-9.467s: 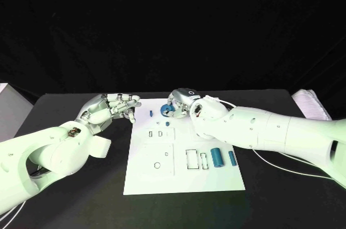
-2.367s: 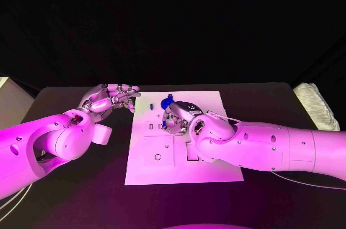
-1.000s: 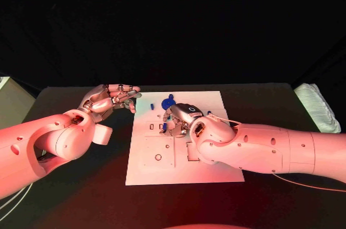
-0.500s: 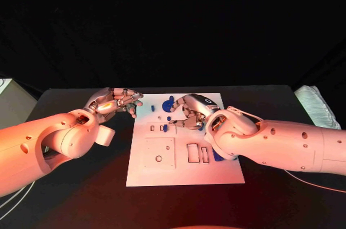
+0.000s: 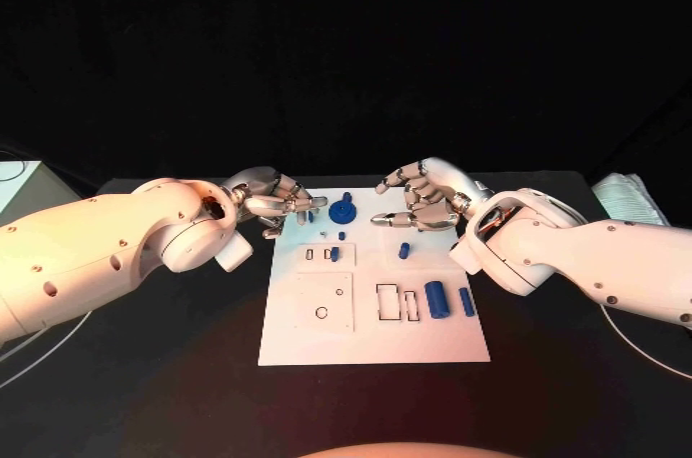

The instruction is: Assemble the parts on the task board

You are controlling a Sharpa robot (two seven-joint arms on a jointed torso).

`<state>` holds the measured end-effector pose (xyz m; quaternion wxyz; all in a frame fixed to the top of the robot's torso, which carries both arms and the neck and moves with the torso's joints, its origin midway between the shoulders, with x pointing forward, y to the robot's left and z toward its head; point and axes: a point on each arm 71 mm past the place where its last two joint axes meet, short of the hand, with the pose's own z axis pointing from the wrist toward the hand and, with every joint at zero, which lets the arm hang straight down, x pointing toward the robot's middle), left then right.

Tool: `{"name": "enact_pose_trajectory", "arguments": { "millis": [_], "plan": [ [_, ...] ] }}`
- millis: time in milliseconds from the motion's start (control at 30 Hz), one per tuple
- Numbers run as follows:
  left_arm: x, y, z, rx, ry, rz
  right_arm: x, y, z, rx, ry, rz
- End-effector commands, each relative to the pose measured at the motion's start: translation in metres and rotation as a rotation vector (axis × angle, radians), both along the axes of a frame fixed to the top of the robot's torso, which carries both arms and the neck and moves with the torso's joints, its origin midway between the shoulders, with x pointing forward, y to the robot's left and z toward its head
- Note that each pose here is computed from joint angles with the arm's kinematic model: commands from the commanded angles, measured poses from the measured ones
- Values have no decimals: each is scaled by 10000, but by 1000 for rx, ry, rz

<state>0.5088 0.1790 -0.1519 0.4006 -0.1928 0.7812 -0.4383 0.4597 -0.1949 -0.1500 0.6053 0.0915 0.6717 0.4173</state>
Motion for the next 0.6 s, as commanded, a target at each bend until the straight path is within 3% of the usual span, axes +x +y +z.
{"name": "enact_pose_trajectory", "arguments": {
  "millis": [33, 233, 600],
  "plan": [
    [31, -42, -86, 305, 28, -50, 6, -52, 5, 75, 43, 27],
    [115, -197, -145, 464, 91, -88, 55, -183, -7, 69, 53, -25],
    [305, -383, -200, 592, 141, -126, 105, -277, -15, 54, 56, -75]
  ]
}}
